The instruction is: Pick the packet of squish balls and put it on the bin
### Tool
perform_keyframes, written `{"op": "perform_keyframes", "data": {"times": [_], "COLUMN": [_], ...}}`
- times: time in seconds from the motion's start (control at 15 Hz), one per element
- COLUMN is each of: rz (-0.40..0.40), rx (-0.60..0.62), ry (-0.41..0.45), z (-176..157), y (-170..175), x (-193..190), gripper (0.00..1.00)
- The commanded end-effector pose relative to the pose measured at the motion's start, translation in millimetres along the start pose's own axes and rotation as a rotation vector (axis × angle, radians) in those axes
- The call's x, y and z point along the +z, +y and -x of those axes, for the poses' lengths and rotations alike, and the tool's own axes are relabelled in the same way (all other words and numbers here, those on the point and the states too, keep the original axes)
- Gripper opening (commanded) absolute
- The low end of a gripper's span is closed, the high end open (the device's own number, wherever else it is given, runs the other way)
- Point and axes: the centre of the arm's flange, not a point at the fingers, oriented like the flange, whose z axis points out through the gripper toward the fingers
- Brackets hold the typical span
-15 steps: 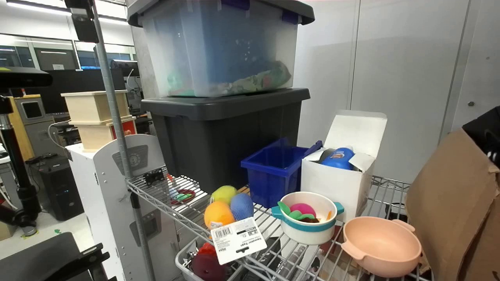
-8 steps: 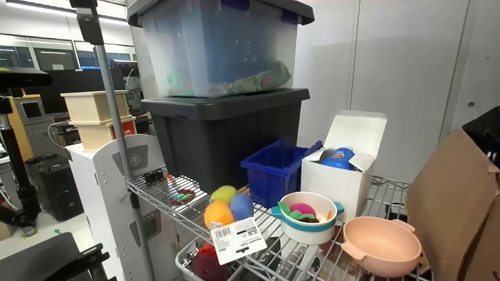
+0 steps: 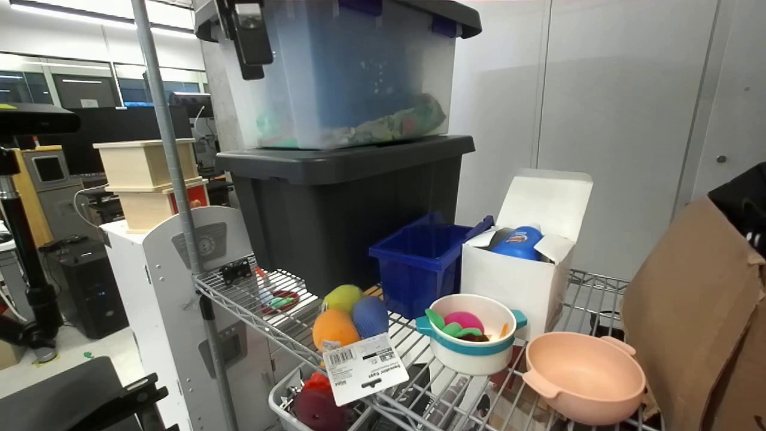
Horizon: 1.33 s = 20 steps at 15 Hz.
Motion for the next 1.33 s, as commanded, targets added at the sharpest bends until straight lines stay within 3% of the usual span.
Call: {"op": "perform_keyframes", "data": {"times": [0.0, 0.73, 1.0, 1.27], "rz": [0.027, 0.053, 0.06, 0.057], "rx": [0.007, -0.099, -0.178, -0.222], "ry": [0.014, 0.018, -0.075, -0.111], "z": [-35, -81, -75, -67], "y": [11, 43, 49, 45], "x": [10, 54, 110, 157], "gripper": [1.0, 1.0, 1.0, 1.0]}}
